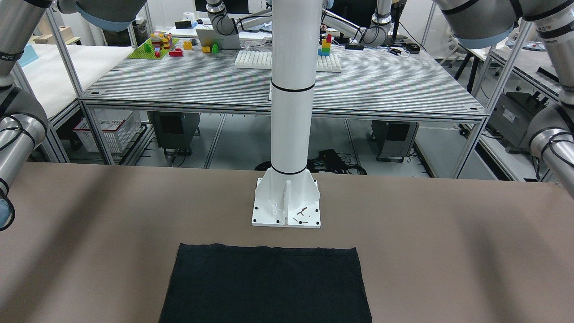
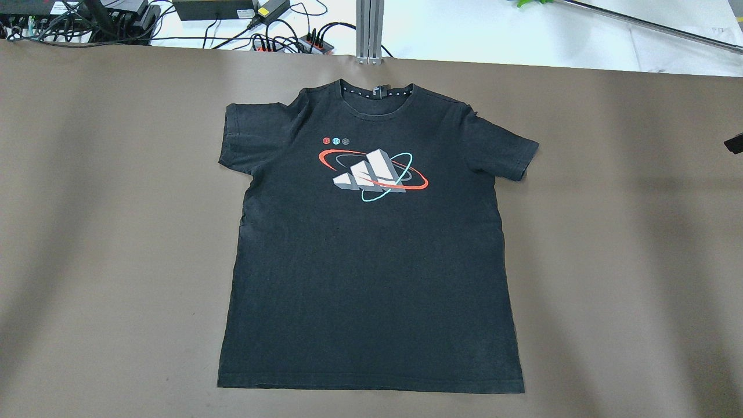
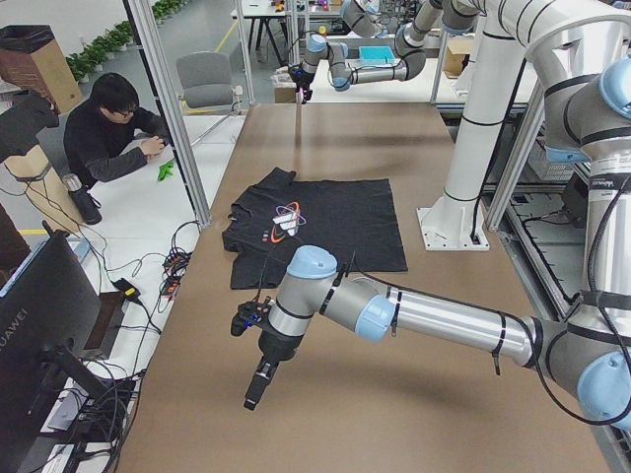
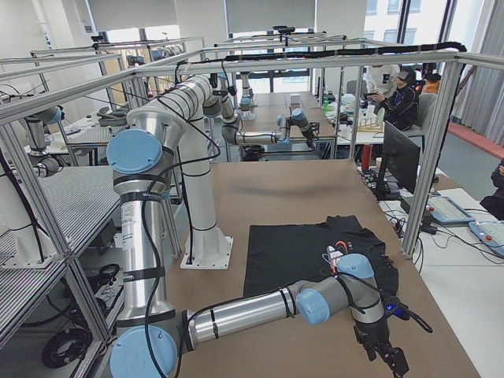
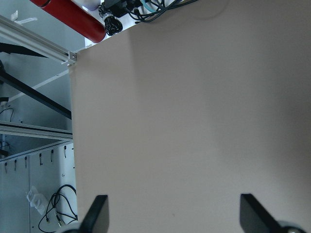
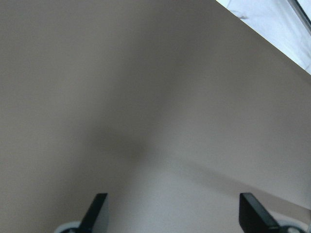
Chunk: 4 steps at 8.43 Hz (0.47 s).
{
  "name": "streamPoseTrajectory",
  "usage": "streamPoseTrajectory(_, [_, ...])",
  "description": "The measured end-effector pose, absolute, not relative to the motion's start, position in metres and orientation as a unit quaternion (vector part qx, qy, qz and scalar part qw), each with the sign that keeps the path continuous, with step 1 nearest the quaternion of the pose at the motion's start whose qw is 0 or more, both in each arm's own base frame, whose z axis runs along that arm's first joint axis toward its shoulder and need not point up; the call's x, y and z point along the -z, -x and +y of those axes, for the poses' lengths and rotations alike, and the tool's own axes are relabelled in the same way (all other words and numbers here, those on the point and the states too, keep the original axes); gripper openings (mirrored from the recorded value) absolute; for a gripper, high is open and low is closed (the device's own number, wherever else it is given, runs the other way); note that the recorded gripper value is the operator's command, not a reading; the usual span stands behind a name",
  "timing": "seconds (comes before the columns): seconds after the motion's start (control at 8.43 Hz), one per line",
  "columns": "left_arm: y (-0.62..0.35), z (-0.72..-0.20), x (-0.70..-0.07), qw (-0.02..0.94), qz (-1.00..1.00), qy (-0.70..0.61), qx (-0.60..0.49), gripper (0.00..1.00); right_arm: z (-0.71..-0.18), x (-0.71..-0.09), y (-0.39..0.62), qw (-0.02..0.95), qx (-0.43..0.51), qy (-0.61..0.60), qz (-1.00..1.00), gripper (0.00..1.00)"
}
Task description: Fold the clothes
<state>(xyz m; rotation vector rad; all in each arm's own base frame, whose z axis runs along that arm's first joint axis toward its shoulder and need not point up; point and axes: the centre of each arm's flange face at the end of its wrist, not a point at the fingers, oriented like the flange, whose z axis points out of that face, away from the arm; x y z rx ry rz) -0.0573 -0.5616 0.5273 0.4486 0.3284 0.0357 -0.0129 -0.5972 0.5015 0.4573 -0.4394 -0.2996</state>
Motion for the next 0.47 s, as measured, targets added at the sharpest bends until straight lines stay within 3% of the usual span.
streamPoseTrajectory(0.47, [0.044,-0.580,-0.506,0.950,0.210,-0.230,-0.030,0.95,-0.625,-0.491,0.044,0.938,0.145,-0.219,-0.227,0.94])
